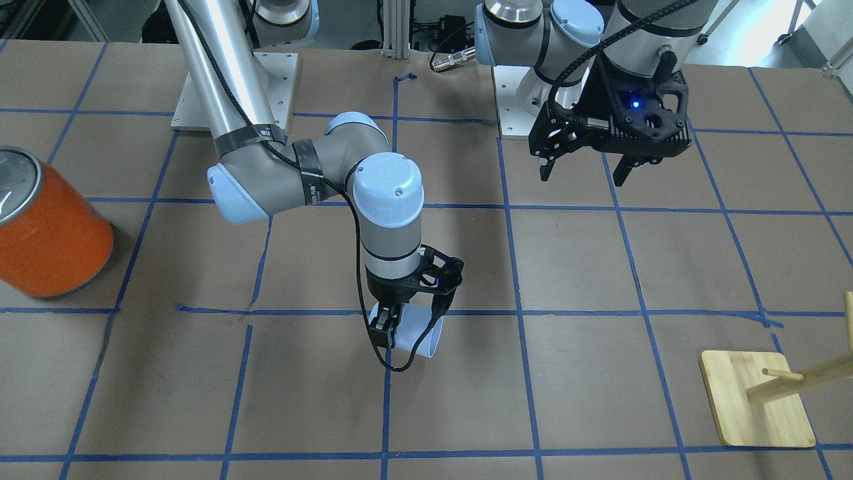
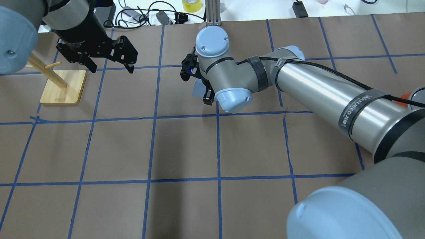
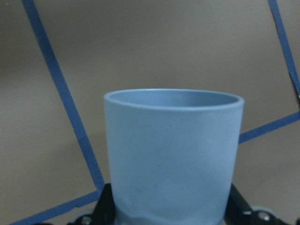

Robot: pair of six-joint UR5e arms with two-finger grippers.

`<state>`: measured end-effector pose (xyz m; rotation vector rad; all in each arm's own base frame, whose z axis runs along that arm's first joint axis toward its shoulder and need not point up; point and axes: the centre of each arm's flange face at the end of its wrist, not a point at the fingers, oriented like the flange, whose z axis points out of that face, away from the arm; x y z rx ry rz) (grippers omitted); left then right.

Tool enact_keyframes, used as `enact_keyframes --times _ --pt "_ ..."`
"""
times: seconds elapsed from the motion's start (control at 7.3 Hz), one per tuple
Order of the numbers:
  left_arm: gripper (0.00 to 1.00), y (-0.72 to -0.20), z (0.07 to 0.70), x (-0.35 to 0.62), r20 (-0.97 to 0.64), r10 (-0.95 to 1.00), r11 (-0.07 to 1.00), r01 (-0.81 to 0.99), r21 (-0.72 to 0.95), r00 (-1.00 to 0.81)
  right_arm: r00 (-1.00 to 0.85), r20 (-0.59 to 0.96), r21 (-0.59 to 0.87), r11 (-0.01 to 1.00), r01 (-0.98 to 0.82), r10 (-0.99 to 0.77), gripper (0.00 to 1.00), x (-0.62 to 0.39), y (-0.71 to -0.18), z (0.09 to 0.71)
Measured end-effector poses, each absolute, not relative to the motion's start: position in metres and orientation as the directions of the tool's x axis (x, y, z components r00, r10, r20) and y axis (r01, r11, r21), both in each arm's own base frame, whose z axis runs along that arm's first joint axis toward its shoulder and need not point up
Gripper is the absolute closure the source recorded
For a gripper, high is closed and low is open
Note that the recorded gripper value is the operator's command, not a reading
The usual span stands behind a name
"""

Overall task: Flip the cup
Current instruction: 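Lift the cup with the right gripper and carry it toward the left arm, then lay the cup on its side on the table and open the right gripper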

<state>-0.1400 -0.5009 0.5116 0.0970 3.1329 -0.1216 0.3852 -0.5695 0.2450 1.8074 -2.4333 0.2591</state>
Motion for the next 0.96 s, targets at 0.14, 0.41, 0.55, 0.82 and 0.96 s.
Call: enact_keyframes --times 0.14,0.41,0.55,0.82,0.96 --pt "0.0 -0.501 0.512 -0.14 -0.007 0.062 0.995 0.062 -0.077 -0.998 -0.263 0.191 -0.069 0.254 -0.965 -0.946 0.54 0.395 -0.564 0.244" --pt "0.0 -0.501 0.512 -0.14 -0.007 0.062 0.995 0.062 -0.077 -0.998 -0.186 0.222 -0.034 0.183 -0.982 -0.957 0.54 0.413 -0.556 0.233" --pt "0.0 -0.501 0.511 -0.14 -0.007 0.062 0.995 0.062 -0.077 -0.998 -0.152 0.232 -0.022 0.152 -0.988 -0.961 0.54 0.421 -0.553 0.224" --pt "0.0 -0.501 0.511 -0.14 -0.007 0.062 0.995 0.062 -0.077 -0.998 -0.121 0.246 -0.029 0.118 -0.993 -0.962 0.5 0.432 -0.549 0.22" --pt "0.0 -0.501 0.511 -0.14 -0.006 0.062 0.995 0.062 -0.077 -0.998 -0.097 0.245 -0.037 0.091 -0.995 -0.965 0.5 0.435 -0.547 0.219"
